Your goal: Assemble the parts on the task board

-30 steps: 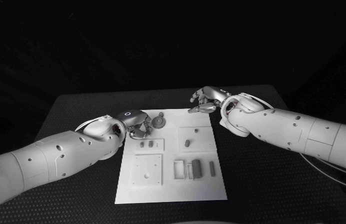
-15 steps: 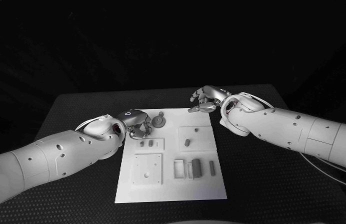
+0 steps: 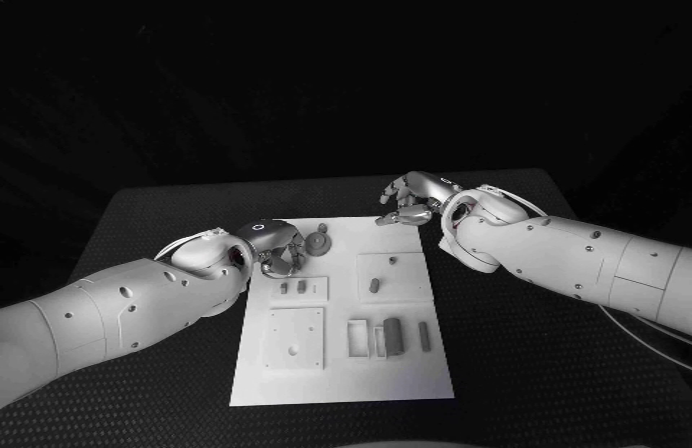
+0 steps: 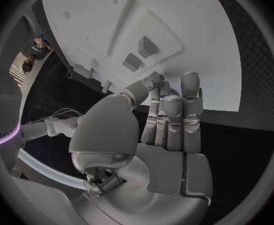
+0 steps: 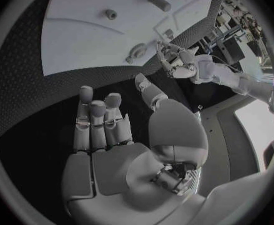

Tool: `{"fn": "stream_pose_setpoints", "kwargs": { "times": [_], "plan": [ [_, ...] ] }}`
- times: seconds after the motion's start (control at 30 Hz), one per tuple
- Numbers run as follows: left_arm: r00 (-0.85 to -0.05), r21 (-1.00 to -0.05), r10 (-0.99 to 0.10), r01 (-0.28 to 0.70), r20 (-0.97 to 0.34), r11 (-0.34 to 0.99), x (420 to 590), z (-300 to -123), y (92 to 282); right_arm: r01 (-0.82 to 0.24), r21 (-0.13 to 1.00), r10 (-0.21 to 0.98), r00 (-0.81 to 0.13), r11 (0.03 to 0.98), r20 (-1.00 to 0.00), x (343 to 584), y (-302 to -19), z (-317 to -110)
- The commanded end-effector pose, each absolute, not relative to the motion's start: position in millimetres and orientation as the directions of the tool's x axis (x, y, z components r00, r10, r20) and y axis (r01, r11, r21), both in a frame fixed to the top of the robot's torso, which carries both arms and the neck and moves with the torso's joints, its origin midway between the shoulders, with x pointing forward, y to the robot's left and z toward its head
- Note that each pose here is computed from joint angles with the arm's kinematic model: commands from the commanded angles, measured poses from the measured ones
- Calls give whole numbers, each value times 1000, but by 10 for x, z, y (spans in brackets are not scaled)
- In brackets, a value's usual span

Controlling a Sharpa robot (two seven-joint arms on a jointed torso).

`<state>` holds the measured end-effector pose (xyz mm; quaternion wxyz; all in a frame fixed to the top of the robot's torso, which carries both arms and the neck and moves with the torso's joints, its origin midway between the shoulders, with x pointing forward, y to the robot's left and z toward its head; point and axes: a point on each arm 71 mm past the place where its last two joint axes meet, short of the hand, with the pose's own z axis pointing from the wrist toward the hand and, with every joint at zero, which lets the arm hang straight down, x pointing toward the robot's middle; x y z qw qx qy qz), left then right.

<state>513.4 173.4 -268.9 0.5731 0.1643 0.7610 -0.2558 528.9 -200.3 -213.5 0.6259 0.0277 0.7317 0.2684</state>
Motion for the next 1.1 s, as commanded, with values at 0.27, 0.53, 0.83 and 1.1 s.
{"fn": "stream_pose_setpoints", "kwargs": {
  "times": [0.27, 0.53, 0.83, 1.1],
  "plan": [
    [-323, -199, -18, 537, -946, 820, 5129, -2762, 1710, -305, 426, 373, -219, 852, -902, 5284, -1991, -2137],
    [-333, -199, -12, 535, -943, 821, 5126, -2772, 1729, -304, 426, 373, -220, 852, -902, 5283, -1995, -2138],
    [-317, -205, -28, 541, -948, 815, 5124, -2754, 1734, -302, 426, 373, -218, 853, -902, 5284, -2009, -2139],
    [-309, -208, -38, 539, -950, 816, 5128, -2746, 1735, -301, 425, 373, -217, 853, -902, 5285, -2015, -2140]
  ]
}}
